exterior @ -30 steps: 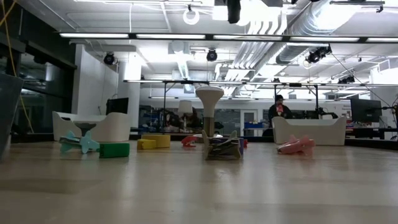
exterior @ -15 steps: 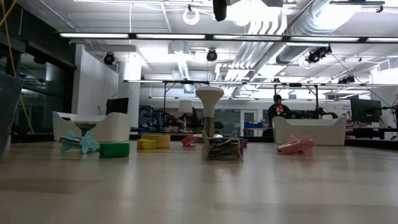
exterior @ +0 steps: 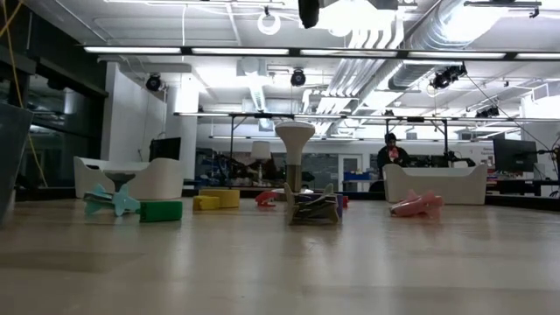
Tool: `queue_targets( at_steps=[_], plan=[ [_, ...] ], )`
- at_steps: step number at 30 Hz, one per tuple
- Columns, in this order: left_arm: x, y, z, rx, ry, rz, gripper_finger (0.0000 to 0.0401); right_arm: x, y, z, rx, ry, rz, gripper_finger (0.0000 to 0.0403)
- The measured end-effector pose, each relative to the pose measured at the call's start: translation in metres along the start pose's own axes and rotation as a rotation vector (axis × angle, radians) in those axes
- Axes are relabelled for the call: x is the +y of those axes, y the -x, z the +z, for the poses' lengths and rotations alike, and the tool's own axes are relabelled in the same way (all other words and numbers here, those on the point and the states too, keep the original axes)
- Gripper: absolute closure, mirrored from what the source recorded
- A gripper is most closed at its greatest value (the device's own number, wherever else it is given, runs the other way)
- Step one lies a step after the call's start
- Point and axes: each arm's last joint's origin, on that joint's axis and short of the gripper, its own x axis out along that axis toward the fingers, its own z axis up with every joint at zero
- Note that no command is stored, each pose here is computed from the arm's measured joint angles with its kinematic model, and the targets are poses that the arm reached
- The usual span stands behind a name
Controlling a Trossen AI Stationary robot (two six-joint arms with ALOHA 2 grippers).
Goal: Pick and place Stapler, Stapler remover, tape
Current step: Put the light blue tape into the black bin
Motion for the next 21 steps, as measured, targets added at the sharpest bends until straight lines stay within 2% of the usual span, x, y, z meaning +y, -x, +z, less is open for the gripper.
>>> queue_targets(
  at_steps=[3, 13, 21],
  plan=[
    [0.000, 0.000, -0.001, 0.006, -0.001, 0.002, 0.0363, 0.000, 0.000, -0.001, 0.008, 0.002, -0.005, 0.0368],
    [0.002, 0.000, -0.005, 0.039, -0.012, 0.037, 0.0363, -0.001, 0.005, 0.000, 0.057, 0.024, -0.002, 0.0302],
    [0.004, 0.007, -0.006, 0.095, -0.021, 0.059, 0.0363, -0.001, 0.027, 0.017, 0.070, 0.105, -0.112, 0.0274]
  ],
)
